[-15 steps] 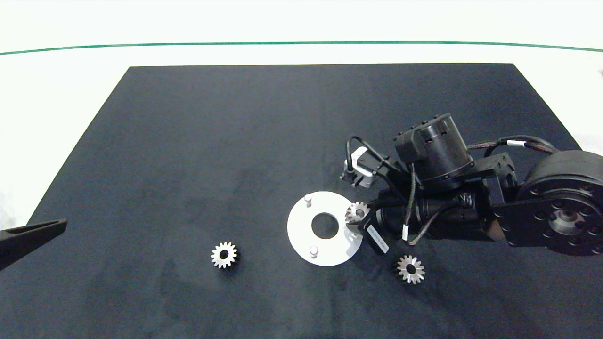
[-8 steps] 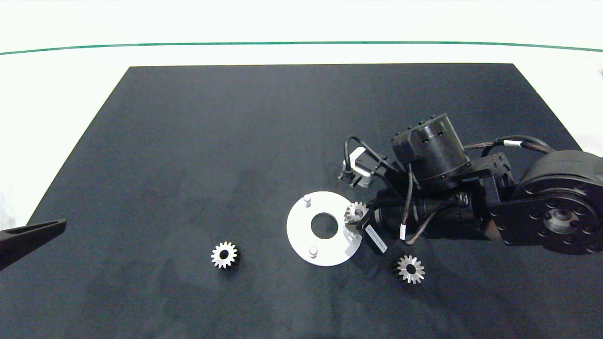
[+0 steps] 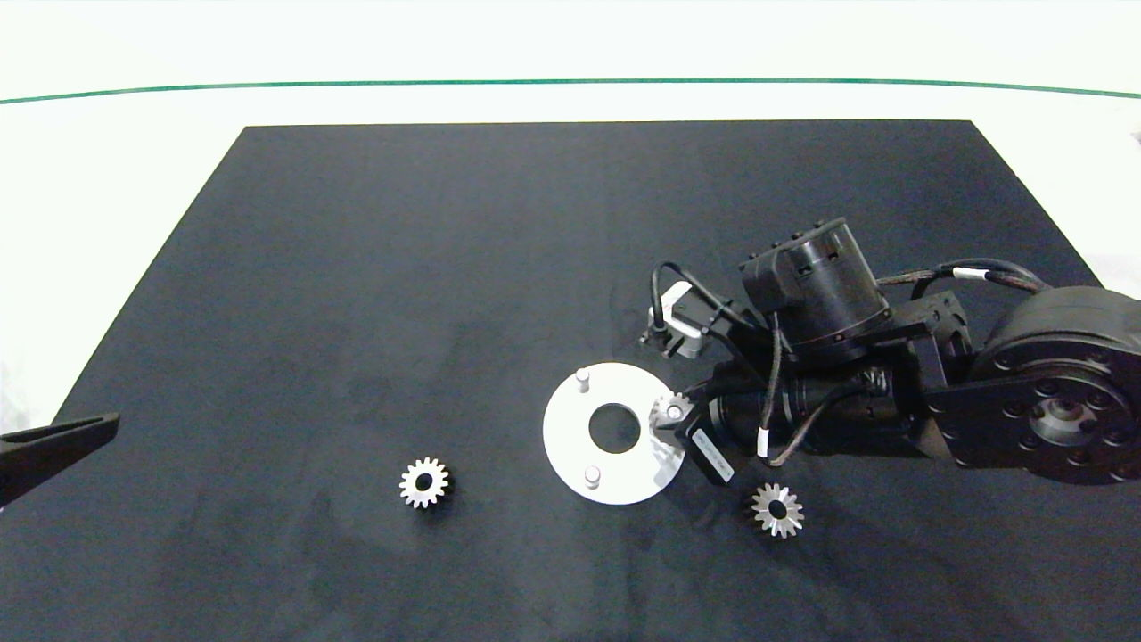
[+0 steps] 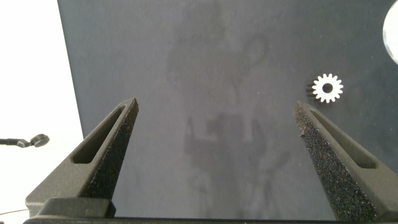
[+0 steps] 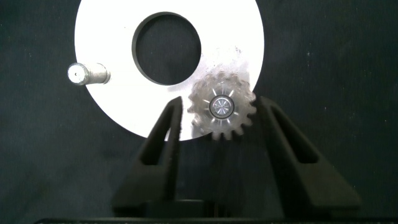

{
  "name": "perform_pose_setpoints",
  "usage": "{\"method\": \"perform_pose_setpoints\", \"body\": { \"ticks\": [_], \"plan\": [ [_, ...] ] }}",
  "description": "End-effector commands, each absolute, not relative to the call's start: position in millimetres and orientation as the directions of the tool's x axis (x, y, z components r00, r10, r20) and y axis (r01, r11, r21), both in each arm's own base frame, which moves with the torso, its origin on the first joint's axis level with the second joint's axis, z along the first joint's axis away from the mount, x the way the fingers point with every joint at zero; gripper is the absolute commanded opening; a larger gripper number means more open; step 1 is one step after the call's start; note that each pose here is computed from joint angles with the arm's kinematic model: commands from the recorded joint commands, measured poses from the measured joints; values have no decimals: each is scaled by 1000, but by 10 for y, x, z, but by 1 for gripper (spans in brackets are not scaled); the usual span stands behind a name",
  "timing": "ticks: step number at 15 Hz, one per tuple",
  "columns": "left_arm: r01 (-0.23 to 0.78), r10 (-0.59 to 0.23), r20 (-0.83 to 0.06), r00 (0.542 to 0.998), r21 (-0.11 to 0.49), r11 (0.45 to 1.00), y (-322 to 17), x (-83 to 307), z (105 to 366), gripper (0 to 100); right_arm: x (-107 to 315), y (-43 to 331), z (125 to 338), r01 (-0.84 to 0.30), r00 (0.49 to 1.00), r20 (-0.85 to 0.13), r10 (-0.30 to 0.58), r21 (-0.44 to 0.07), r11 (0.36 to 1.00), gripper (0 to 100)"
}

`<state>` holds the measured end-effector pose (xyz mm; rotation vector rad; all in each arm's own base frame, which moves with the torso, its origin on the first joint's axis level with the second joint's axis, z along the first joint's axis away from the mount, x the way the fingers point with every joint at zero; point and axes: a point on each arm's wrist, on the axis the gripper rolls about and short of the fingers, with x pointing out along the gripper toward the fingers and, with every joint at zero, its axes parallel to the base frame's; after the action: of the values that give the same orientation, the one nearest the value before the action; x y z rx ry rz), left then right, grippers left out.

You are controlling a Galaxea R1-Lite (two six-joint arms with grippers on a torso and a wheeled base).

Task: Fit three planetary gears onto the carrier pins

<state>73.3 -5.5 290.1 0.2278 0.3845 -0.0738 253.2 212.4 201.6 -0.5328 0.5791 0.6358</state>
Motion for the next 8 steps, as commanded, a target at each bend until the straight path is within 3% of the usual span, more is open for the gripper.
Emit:
{"method": "perform_pose_setpoints", "body": {
  "ticks": [1, 8],
  "plan": [
    [115, -28, -381, 924, 207, 972, -54, 726, 2900, 100, 2514, 2109, 2029, -673, 663, -639, 390, -281, 684, 100],
    [114, -27, -382, 924, 208, 972, -54, 727, 2896, 100, 2022, 1757, 2127, -672, 670, -634, 385, -298, 678, 100]
  ]
}}
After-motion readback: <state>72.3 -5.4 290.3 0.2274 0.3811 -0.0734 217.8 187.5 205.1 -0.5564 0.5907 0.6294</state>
